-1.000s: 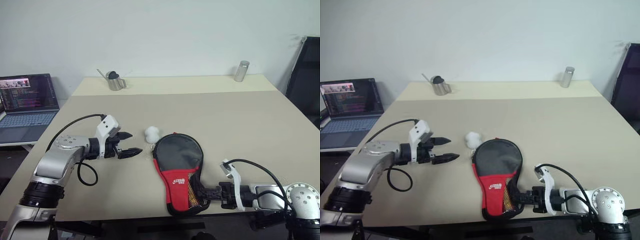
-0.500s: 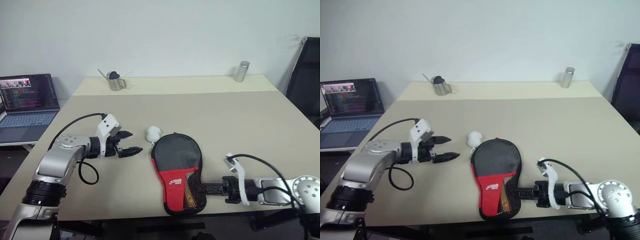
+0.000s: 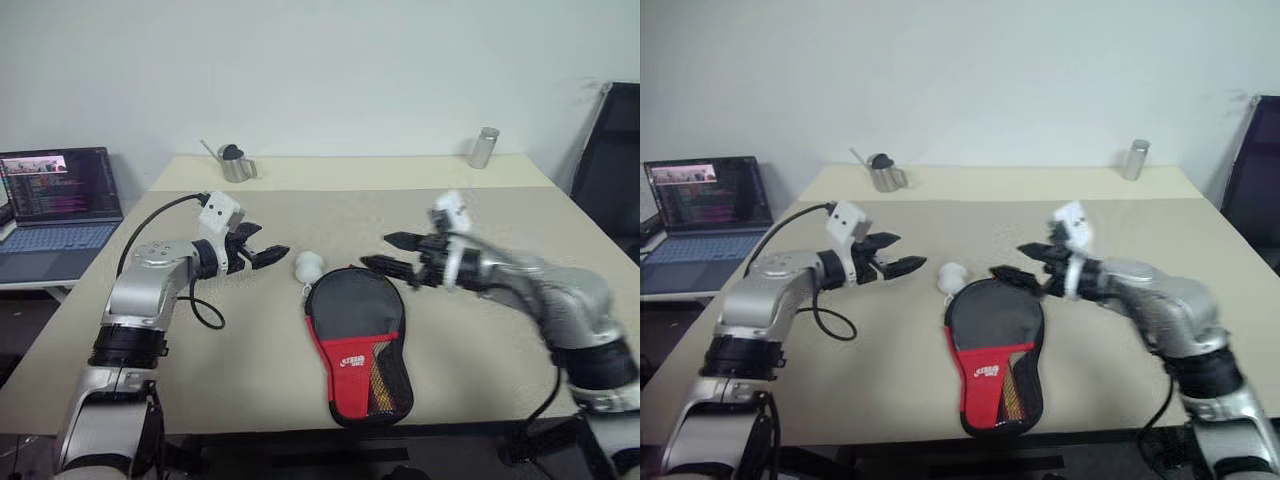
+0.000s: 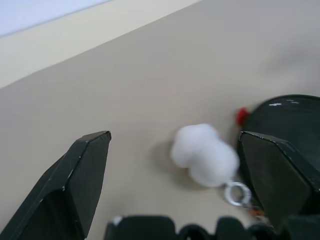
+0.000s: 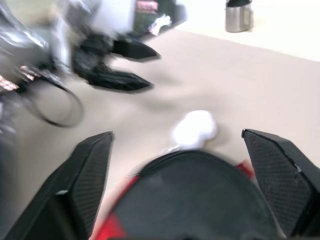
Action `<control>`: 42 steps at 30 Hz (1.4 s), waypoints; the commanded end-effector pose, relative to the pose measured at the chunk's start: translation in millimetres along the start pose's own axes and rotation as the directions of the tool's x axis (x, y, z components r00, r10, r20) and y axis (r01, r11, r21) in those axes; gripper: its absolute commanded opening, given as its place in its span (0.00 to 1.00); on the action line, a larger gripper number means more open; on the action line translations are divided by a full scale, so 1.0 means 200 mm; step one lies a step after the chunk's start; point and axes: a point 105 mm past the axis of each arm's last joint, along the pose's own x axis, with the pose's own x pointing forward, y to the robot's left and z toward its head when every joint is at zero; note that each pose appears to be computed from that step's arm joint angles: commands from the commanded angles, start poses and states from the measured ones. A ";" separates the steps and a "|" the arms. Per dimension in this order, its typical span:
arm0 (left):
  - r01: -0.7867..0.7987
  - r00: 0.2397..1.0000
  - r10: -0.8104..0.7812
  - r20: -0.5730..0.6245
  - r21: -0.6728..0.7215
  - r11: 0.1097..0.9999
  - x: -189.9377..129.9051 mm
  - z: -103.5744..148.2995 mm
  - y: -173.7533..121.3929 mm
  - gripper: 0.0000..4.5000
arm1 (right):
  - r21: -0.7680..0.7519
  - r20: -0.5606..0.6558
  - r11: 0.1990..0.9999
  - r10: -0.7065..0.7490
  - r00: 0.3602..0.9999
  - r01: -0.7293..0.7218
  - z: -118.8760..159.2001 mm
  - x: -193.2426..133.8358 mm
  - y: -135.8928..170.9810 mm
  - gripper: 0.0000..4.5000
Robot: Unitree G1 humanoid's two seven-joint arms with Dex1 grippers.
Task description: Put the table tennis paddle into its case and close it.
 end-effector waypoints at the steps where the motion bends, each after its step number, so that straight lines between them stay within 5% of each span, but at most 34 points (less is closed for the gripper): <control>1: -0.037 0.999 0.038 -0.027 0.034 0.999 0.08 0.04 0.00 1.00 | -0.131 -0.046 0.991 -0.038 0.998 0.031 -0.13 0.12 0.04 0.99; 10: 0.022 0.995 -0.027 -0.098 -0.049 0.999 0.29 -0.08 -0.16 1.00 | -0.059 -0.252 0.998 -0.001 0.968 -0.014 -0.52 0.18 0.14 0.99; 19: -0.100 0.964 0.089 -0.250 -0.029 0.995 0.34 -0.27 -0.13 1.00 | -0.031 -0.272 1.000 -0.002 0.962 -0.006 -0.55 0.18 0.14 0.99; 31: -0.164 0.956 0.149 -0.253 -0.041 0.986 0.41 -0.29 -0.13 1.00 | -0.031 -0.283 0.999 0.016 0.959 -0.026 -0.56 0.18 0.17 0.99; 42: -0.192 0.949 0.217 -0.227 0.126 0.973 0.49 -0.18 -0.09 0.21 | -0.020 -0.310 0.998 0.044 0.950 -0.053 -0.58 0.18 0.20 1.00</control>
